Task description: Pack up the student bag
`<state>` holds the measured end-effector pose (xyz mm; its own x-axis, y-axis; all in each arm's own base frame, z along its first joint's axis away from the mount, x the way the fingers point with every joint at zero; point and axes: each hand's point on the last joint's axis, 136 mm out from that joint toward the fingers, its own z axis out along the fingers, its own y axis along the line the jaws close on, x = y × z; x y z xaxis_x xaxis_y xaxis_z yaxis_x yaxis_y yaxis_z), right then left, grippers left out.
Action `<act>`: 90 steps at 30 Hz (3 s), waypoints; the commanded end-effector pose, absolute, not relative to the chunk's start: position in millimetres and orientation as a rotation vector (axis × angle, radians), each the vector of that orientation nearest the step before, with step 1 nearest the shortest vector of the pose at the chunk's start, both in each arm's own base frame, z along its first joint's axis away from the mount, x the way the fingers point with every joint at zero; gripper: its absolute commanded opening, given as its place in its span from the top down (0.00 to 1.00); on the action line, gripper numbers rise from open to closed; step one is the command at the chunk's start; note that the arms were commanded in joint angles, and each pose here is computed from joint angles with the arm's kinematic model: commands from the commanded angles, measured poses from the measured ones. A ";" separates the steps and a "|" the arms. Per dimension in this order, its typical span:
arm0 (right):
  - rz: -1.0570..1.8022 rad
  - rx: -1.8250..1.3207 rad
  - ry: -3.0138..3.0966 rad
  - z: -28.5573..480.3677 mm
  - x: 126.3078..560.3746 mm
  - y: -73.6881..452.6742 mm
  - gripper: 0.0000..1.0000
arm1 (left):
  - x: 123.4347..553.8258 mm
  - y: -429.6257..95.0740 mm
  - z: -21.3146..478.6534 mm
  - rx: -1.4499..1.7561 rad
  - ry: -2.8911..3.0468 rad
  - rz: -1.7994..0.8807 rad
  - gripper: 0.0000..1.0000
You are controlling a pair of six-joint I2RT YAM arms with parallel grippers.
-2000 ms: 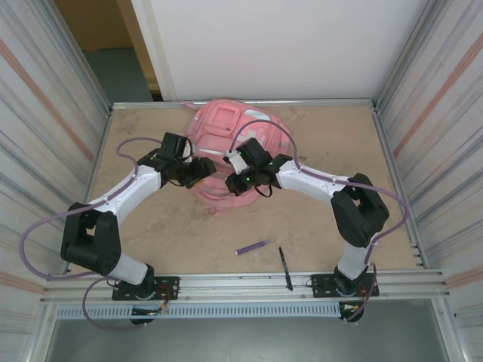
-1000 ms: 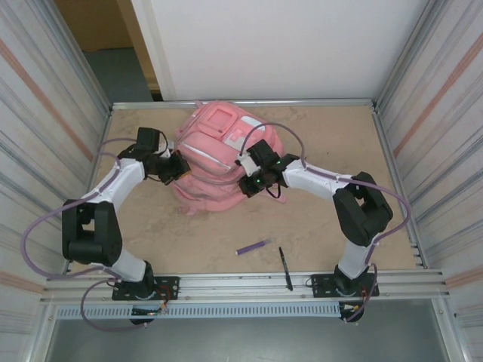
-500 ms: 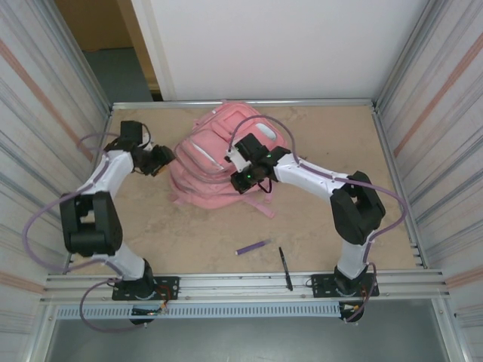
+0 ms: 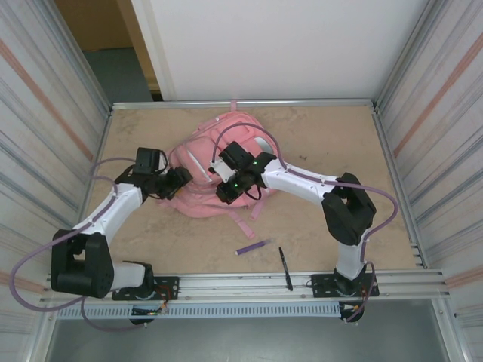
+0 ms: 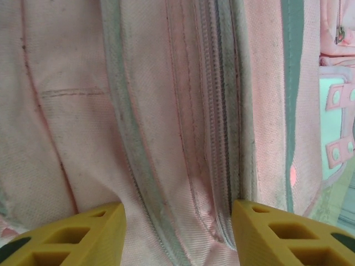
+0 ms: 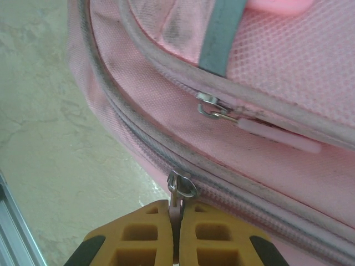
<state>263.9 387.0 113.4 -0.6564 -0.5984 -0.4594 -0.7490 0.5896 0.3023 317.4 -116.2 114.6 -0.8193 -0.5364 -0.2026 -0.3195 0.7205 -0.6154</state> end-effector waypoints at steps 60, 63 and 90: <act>0.673 -1.018 2.466 109.1 307.7 330.8 0.45 | 295.7 -193.7 155.6 -0.405 2.534 -1.248 1.00; 0.572 -1.048 2.442 102.2 310.4 330.8 0.43 | 297.6 -196.1 153.0 -0.419 2.517 -1.261 1.00; 1.049 -1.187 2.088 157.2 278.4 370.1 0.48 | 302.0 -200.5 132.6 -0.492 2.511 -1.288 1.00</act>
